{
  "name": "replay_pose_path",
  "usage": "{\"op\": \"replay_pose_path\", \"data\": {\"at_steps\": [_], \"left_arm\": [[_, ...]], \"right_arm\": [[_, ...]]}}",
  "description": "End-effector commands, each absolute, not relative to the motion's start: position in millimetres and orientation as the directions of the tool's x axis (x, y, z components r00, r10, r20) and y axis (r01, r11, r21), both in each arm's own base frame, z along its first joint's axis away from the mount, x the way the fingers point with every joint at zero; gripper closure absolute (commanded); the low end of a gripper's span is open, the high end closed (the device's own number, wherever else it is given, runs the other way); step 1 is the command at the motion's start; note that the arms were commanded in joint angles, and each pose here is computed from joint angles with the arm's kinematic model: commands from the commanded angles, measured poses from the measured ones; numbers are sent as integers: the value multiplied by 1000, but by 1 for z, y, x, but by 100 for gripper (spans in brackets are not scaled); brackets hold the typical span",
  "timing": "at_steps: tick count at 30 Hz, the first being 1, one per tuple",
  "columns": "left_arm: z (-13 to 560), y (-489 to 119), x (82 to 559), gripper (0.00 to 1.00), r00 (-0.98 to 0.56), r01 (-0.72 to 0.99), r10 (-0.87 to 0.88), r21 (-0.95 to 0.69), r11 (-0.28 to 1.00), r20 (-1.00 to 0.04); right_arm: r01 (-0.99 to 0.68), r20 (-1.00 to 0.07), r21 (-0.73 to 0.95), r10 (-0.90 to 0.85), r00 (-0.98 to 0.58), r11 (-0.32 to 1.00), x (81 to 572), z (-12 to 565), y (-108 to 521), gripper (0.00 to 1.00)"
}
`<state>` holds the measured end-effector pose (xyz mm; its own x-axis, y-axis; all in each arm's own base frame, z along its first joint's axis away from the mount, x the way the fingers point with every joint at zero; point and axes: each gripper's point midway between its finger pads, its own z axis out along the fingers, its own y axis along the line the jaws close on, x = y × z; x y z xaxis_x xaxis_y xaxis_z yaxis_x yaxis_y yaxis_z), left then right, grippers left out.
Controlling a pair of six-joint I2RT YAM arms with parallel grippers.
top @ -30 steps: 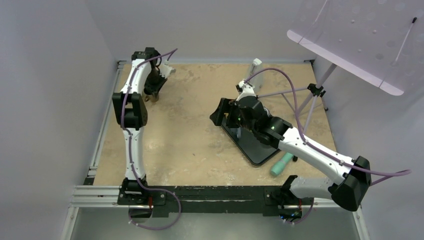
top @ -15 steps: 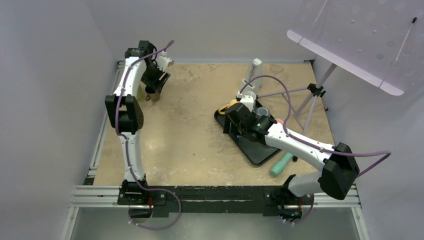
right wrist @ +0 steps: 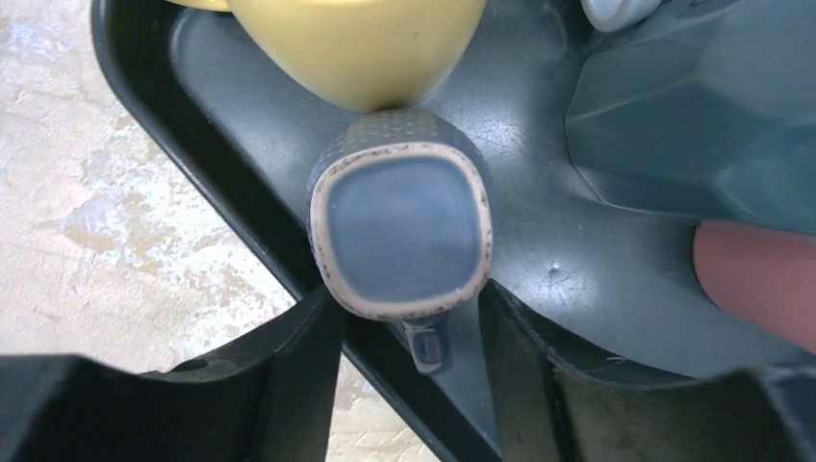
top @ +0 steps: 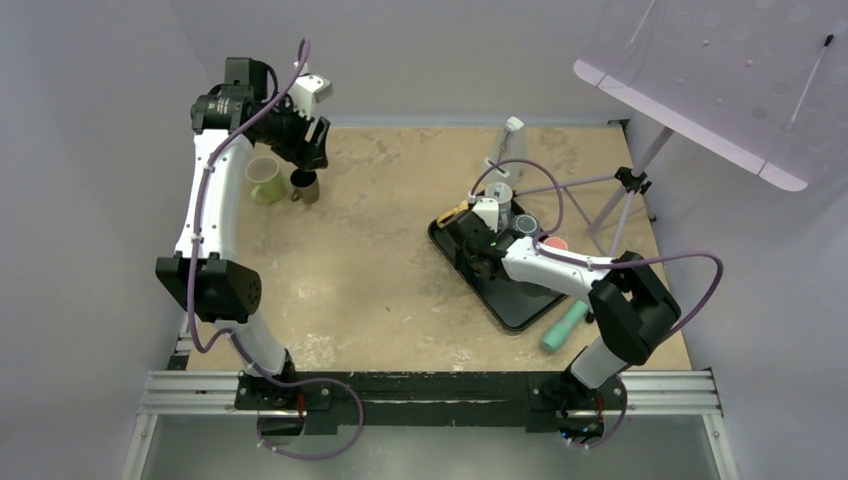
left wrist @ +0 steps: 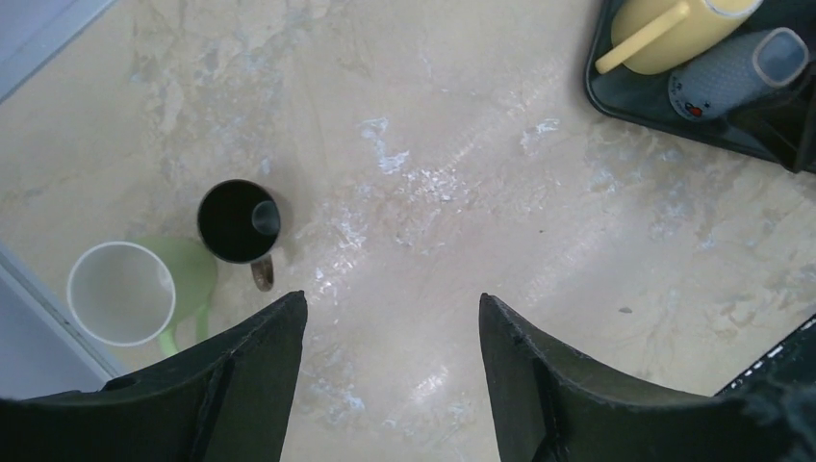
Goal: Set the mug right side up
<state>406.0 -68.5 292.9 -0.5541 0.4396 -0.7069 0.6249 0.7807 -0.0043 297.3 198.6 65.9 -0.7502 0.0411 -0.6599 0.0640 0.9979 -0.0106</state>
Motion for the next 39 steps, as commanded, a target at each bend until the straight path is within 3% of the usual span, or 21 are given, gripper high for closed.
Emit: {"op": "replay_pose_path", "data": {"at_steps": [1, 4, 6, 7, 13, 17, 20, 25, 29, 34, 39], "left_arm": [[291, -79, 393, 30, -580, 629, 390, -89, 772, -715], [291, -82, 385, 30, -592, 626, 375, -113, 771, -714], [290, -85, 376, 30, -608, 624, 360, -146, 768, -708], [290, -88, 371, 30, -616, 625, 351, -166, 763, -706], [307, -117, 335, 25, -657, 633, 233, -356, 688, -717], [322, -140, 317, 5, -706, 603, 113, -509, 614, -700], [335, -155, 304, 3, -747, 575, 53, -605, 551, -663], [367, -187, 272, 5, -746, 617, 12, -683, 391, -666], [389, -206, 255, 14, -765, 620, -10, -741, 258, -644], [405, -219, 244, 21, -759, 639, -8, -747, 183, -651], [404, -221, 250, 27, -753, 642, -17, -741, 197, -658]], "right_arm": [[68, -697, -13, 39, -716, 998, 313, 60, 196, 52], [61, -701, -17, 32, -713, 998, 316, 56, 198, 75], [64, -695, -19, 33, -719, 998, 315, 56, 198, 96], [66, -690, -19, 35, -723, 998, 314, 57, 198, 100], [37, -721, 106, 103, -685, 994, 309, 104, 206, 100], [-129, -776, 367, 226, -588, 921, 302, 187, 238, 100], [-268, -779, 547, 365, -510, 793, 292, 258, 259, 100], [-459, -696, 718, 549, -463, 523, 273, 349, 286, 100], [-572, -642, 746, 594, -485, 340, 263, 398, 309, 100], [-633, -642, 731, 573, -510, 255, 258, 423, 333, 100], [-669, -625, 725, 566, -538, 164, 250, 435, 346, 100]]}}
